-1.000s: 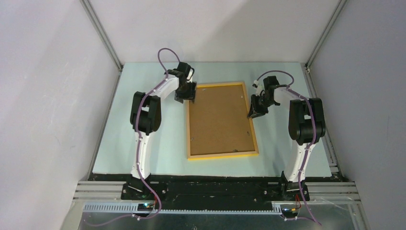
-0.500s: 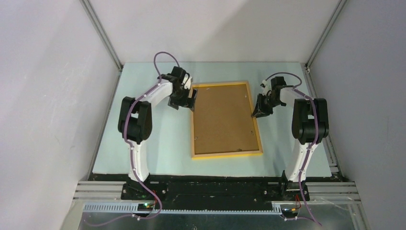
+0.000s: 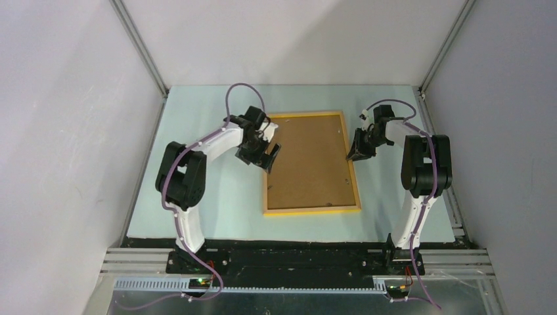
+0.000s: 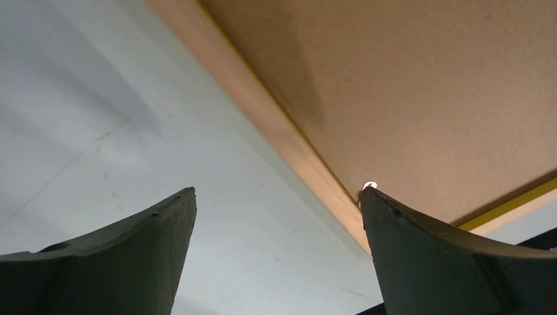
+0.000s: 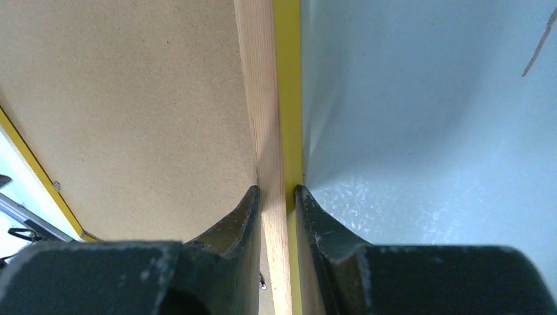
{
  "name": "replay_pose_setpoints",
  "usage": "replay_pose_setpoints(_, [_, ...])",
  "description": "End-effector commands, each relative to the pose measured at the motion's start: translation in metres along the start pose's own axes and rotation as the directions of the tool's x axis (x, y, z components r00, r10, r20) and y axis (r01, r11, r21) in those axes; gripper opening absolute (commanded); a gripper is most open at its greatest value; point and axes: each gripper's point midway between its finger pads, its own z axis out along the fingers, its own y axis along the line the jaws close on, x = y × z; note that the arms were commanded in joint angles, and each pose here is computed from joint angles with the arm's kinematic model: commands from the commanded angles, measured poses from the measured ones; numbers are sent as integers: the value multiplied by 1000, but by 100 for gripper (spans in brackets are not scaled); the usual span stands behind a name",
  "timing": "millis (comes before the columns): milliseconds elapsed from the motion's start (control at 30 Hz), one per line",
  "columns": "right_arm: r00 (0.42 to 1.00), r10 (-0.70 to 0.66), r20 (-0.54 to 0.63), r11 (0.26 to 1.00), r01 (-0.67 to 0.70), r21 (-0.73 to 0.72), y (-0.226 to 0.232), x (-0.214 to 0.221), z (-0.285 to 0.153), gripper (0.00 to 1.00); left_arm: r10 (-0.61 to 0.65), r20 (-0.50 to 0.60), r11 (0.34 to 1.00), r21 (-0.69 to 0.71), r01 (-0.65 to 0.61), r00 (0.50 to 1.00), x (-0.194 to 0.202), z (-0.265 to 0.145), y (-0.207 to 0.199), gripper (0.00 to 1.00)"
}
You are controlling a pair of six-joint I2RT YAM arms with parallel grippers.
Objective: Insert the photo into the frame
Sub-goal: Install the photo frame at the center of the board.
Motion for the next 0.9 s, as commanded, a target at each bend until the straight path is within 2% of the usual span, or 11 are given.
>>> replay_pose_setpoints(0, [999,9,47,1000,-9,-10,3,-8,-5,0,126,20,992,23,-127,992,1,-6,-27,100])
replay_pose_setpoints(433, [998,36,54,999,-35,-15,-8,-9,-9,0,203,-18,979,29,-202,979,23,2,-55,99])
replay_pose_setpoints(600, [998,38,57,999,-37,-17,-9,-9,-10,0,223,-34,975,16,-222,974,33,6,-57,94])
replay_pose_setpoints(867, [998,37,53,999,-36,-23,-8,-7,-10,0,223,-25,975,-3,-223,975,27,10,-54,84])
